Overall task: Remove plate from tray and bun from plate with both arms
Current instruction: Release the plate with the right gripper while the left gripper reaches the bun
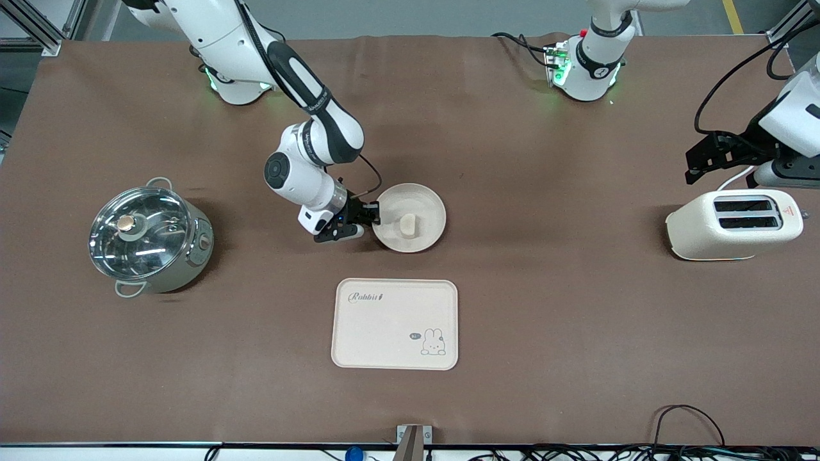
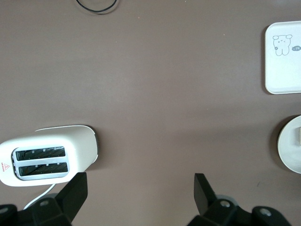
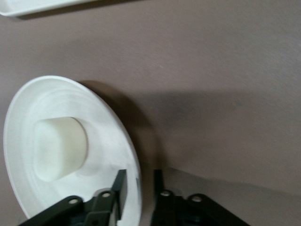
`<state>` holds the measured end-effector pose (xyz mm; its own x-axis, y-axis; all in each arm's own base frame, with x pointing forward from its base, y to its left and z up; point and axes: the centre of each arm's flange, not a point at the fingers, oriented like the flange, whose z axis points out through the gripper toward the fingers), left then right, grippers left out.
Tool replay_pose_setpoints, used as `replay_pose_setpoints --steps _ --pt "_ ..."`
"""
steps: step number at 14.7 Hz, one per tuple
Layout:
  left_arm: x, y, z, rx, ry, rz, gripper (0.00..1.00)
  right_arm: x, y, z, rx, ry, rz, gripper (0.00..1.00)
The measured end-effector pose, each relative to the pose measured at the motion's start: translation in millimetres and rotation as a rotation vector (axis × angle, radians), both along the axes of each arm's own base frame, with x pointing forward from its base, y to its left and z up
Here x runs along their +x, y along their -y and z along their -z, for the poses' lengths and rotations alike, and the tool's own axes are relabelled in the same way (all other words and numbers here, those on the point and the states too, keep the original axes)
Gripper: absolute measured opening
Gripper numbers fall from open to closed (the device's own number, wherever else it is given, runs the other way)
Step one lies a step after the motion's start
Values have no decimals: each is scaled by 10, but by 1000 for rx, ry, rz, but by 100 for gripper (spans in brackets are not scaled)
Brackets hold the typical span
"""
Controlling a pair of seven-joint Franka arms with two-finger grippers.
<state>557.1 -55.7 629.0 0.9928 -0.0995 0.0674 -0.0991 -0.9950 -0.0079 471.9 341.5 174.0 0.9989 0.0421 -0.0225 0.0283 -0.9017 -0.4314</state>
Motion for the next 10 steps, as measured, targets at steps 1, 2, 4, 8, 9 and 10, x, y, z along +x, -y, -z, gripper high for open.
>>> replay_pose_setpoints --steps 1,2,4,8,9,10 --pt "-17 38 16 1 -15 -3 100 -10 61 4 -6 -2 8 46" --pt "-45 120 36 1 -33 -14 100 2 141 -56 -7 6 21 56" --pt "-102 404 58 -1 -50 -40 100 94 295 -404 12 49 55 75" --pt "-227 1705 387 -34 -54 -122 100 261 862 -1338 107 3 106 100" --pt "-237 2114 614 -56 -57 -136 100 307 1106 -1537 124 -13 118 100" --pt "-231 2469 879 -82 -66 -144 100 359 1399 -1714 117 -12 120 100"
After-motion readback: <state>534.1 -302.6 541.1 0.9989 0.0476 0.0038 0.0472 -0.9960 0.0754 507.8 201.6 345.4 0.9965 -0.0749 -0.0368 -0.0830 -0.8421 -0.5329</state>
